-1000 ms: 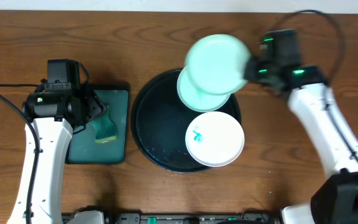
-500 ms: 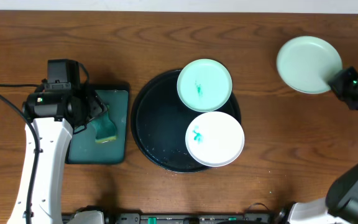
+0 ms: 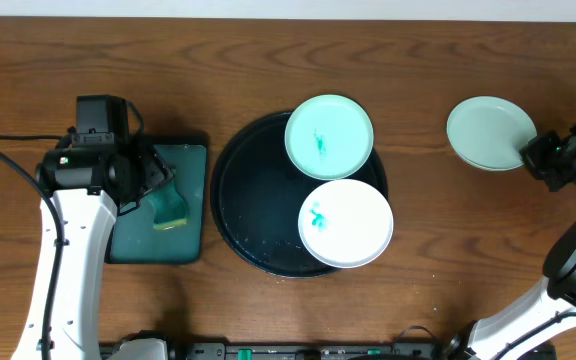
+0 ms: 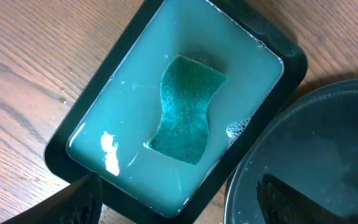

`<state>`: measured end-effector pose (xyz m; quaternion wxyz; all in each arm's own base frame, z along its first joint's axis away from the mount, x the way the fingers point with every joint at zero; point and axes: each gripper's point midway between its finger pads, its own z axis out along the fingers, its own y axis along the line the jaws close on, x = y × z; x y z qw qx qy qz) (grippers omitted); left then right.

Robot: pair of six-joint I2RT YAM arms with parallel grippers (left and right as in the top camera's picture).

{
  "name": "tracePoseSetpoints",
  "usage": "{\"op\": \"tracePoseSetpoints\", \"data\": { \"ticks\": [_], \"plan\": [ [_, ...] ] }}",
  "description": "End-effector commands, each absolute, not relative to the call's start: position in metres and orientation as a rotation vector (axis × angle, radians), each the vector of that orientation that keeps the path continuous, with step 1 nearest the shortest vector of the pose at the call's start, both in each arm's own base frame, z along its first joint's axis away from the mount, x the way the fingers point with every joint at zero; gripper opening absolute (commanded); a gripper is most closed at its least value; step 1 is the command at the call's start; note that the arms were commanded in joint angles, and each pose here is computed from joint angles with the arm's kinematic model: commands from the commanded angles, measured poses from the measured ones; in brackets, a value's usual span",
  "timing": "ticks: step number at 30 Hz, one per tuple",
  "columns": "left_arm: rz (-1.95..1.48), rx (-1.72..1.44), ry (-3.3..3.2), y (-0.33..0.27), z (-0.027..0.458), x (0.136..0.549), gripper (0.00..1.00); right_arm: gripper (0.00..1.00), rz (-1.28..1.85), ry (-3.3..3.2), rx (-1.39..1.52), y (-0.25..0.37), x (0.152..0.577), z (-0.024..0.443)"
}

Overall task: Clean dirty plates on tray and stack at the side
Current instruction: 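Carry the plate right and set it on the table beside the tray, then move the right gripper back to the rim of the other pale green plate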

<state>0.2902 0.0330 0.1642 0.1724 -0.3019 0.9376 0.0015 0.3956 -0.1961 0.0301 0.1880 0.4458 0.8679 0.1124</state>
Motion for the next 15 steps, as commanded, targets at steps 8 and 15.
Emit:
{"op": "tracePoseSetpoints", "data": {
  "ticks": [8,15],
  "plan": [
    [0.009,-0.882,2.667,0.034,0.161,0.289,0.80,0.99,0.285,2.379,0.991,-0.180,0.405,0.115],
    [0.011,-0.884,2.674,0.034,0.160,0.287,0.80,0.99,0.297,2.289,0.696,-0.105,0.398,0.218]
  ]
}}
